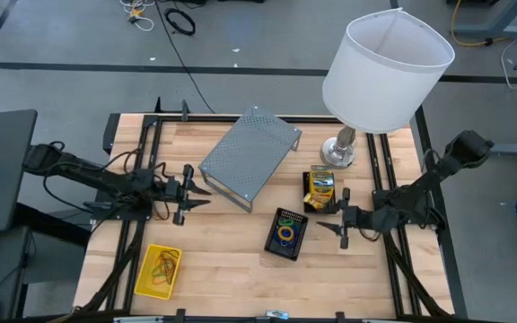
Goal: Pick & Place Office Desk Supplies
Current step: Put the right black bin on the shelf
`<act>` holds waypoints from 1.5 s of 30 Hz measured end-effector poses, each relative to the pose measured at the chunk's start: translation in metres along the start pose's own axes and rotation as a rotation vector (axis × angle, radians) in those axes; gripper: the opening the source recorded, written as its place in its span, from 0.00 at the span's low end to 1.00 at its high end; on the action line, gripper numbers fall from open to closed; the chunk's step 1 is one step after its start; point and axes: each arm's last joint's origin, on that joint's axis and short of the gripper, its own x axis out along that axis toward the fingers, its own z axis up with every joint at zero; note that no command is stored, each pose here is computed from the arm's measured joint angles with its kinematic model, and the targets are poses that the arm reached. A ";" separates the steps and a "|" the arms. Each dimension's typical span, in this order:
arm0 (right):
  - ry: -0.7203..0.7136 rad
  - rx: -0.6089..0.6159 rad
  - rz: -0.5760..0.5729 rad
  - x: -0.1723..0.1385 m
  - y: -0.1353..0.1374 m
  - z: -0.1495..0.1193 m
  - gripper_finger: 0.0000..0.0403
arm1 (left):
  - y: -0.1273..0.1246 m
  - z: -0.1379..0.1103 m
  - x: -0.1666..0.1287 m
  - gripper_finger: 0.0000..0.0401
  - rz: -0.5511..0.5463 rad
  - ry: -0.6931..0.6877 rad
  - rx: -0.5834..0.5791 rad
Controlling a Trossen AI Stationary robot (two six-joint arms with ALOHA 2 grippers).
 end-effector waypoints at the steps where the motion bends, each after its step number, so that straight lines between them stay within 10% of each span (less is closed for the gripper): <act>1: 0.046 -0.003 -0.012 0.000 -0.002 0.000 0.48 | 0.000 -0.001 0.000 0.26 0.005 0.008 -0.003; 14: 0.607 -0.037 -0.042 0.006 -0.021 0.057 0.48 | 0.000 -0.005 0.000 0.26 0.015 0.057 0.010; 35: 1.036 -0.194 0.063 0.069 -0.025 0.021 0.48 | 0.000 -0.009 0.000 0.26 0.010 0.100 0.008; 45: 1.032 -0.268 0.037 0.072 -0.016 0.014 0.04 | 0.000 -0.010 0.000 0.26 0.017 0.103 0.004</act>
